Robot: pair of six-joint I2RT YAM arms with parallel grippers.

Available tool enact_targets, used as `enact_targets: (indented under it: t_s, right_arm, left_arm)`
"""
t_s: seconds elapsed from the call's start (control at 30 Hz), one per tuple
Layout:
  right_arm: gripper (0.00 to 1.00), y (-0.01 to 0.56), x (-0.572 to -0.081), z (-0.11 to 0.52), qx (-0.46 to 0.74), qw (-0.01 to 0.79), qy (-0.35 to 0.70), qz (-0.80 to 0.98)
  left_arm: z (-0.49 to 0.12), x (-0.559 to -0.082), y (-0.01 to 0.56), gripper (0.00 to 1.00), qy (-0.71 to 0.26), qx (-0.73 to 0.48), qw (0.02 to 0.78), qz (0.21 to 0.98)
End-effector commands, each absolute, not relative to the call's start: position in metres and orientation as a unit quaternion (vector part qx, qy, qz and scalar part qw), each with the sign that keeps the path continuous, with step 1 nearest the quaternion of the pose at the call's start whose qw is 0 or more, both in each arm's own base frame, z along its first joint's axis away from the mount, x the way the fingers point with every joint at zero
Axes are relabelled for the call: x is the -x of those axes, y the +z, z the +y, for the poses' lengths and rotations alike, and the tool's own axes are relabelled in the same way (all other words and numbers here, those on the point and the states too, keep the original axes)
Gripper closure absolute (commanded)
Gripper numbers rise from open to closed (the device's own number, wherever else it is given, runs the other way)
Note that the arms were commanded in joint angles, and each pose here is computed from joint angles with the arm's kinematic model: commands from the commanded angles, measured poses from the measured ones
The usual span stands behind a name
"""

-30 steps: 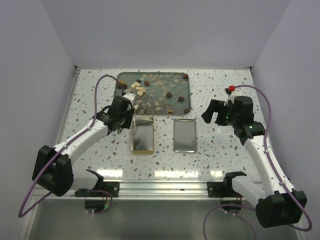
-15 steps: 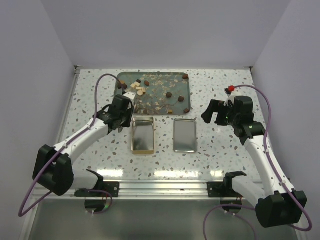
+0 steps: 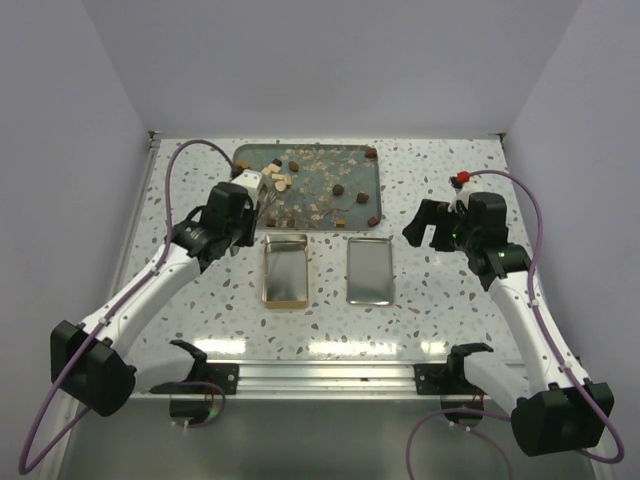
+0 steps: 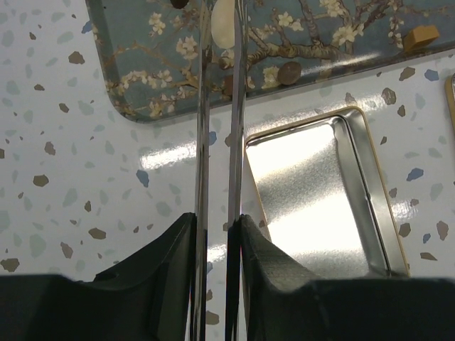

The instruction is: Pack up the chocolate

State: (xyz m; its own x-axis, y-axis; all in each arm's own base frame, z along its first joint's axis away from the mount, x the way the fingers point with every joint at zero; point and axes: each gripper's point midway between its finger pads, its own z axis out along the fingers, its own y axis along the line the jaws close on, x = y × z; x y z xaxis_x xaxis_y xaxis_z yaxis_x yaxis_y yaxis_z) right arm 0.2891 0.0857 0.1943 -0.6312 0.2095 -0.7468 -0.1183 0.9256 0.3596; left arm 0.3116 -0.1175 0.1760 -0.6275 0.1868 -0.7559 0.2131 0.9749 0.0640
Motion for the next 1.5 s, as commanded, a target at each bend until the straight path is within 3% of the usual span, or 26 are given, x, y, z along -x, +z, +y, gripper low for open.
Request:
enact_targets:
  t_s: [0.0,0.43,1.07,1.3,1.47]
  right_arm:
    - [0.02,0.205,-0.292,0.089,-0.018,0.441,0.198,0.875]
    - [0.02,0.202,-0.297,0.092,-0.016,0.438,0.203,0.876]
    - [0.02,0.193,-0.292,0.091,-0.017,0.434,0.202,0.878]
    - [0.02,0.188,-0.293,0.091,-0.017,0.428,0.203,0.880]
    - [0.02,0.187,-0.294,0.091,-0.018,0.428,0.201,0.881]
  left_arm:
    - [-0.119,-0.301,0.194,0.68,-0.033,-0.107,0.425,0.898]
    - [-0.114,-0.230,0.200,0.69,-0.100,-0.095,0.398,0.907]
    - [-0.133,-0.191,0.170,0.72,-0.115,-0.117,0.333,0.929]
    - [-0.135,-0.195,0.170,0.57,-0.112,-0.116,0.333,0.929]
    - [-0.141,-0.200,0.170,0.54,-0.115,-0.126,0.330,0.928]
